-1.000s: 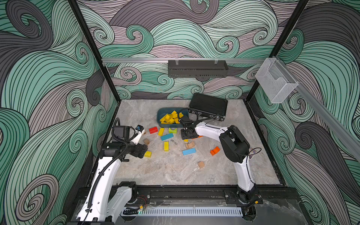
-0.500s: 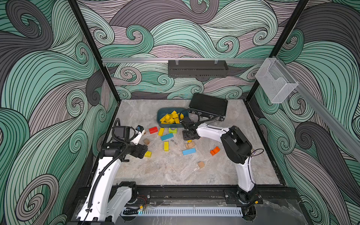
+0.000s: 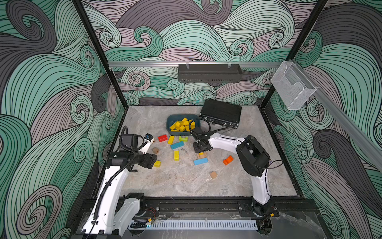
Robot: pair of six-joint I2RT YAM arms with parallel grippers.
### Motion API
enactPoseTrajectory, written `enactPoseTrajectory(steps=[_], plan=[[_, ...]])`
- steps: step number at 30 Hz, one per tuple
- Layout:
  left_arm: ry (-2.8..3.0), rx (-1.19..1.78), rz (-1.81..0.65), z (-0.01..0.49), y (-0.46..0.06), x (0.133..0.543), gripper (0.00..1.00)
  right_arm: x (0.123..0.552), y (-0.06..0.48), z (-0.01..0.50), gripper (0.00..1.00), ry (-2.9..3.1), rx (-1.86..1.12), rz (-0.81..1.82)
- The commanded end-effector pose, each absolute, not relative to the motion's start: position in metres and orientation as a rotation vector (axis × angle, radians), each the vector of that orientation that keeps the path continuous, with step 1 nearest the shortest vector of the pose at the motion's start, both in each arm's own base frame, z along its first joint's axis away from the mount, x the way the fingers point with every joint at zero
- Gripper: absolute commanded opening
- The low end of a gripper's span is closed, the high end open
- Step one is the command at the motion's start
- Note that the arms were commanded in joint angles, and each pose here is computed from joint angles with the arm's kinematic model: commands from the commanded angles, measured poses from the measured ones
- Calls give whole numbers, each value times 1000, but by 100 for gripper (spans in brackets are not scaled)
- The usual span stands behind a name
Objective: Pick out the yellow building blocks
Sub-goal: Pick up the building block from the center of the board, then place the building block in the storage box.
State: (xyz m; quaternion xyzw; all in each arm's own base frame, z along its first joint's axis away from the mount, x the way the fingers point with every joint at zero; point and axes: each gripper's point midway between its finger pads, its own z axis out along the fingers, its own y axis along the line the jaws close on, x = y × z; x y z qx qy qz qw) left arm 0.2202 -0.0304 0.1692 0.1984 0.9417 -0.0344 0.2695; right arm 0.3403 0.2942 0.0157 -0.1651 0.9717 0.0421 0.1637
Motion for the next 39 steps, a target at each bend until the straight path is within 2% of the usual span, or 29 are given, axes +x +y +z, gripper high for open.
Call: enactPoseTrajectory(steps=[1, 15, 23, 32, 39], plan=[[2550, 532, -121, 167, -32, 220, 95, 325, 294, 30, 17, 2786, -523, 164], [2568, 533, -118, 159, -31, 223, 95, 322, 310, 63, 17, 2725, -597, 303], [2576, 553, -89, 156, -28, 229, 95, 332, 324, 111, 17, 2615, -654, 380], [2590, 587, -61, 153, -25, 227, 95, 379, 354, 160, 18, 2491, -689, 432], [2604, 608, -74, 151, -26, 219, 95, 441, 367, 160, 18, 2448, -630, 457]])
